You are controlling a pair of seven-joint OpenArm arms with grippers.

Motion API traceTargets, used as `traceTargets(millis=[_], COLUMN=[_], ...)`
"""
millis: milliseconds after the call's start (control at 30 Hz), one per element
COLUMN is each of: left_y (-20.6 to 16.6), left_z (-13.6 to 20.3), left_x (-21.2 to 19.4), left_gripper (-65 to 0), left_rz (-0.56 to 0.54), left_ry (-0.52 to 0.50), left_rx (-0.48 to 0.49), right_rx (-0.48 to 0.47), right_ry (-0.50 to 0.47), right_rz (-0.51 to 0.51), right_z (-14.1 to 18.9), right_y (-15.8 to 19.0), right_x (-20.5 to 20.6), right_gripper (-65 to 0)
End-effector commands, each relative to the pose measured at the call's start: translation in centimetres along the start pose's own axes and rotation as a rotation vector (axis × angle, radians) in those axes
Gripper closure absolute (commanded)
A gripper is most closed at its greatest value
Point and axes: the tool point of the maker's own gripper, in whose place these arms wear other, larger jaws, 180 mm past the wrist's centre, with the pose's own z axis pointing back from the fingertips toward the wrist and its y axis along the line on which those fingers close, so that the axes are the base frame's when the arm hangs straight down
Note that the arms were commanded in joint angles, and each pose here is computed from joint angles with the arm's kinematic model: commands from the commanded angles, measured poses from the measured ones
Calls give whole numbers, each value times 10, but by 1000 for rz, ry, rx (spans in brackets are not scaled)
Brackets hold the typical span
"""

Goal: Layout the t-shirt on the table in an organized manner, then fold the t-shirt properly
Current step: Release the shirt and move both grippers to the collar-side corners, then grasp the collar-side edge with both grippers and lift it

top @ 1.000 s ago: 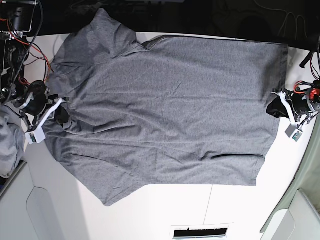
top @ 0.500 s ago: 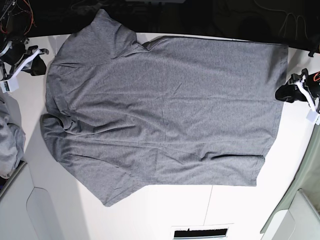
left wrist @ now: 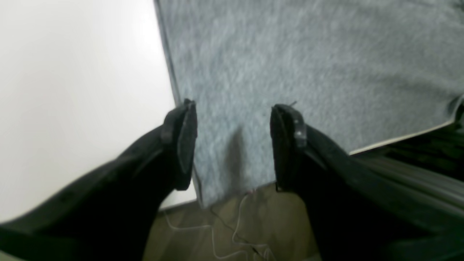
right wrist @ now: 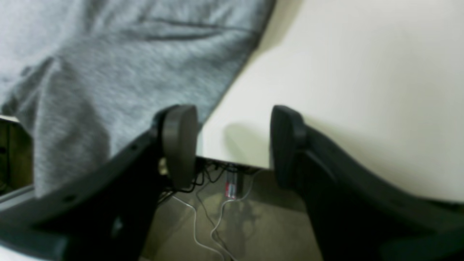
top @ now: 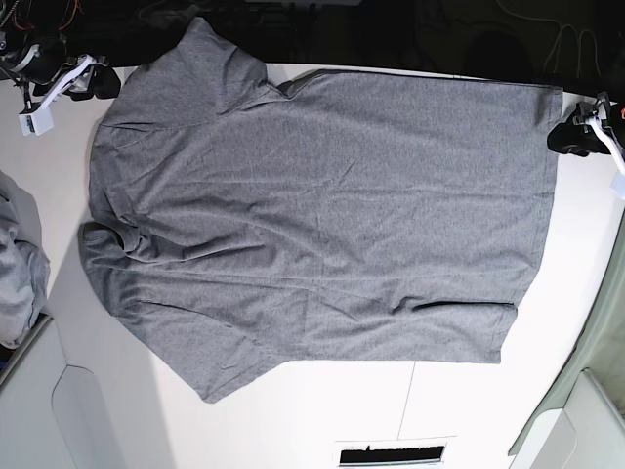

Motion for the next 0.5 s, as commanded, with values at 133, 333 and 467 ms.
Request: traceTargets(millis=[133,333,467], left_y=[5,7,7], left_z=[9,10,10], left_x=[13,-5,-10], left_gripper=[-349,-349,-349], left_rz=[-35,-33,-27], left_ry=[-19,48,46], left_rx=[14,22,23], right_rx=[66,124,146], right_ry=[55,64,47], right_rz=[51,55,56], right_z=[-12,-21,-23], right_y=[24,45,55], right_x=[-11,-16,-14], right_gripper=[-330,-330,-330])
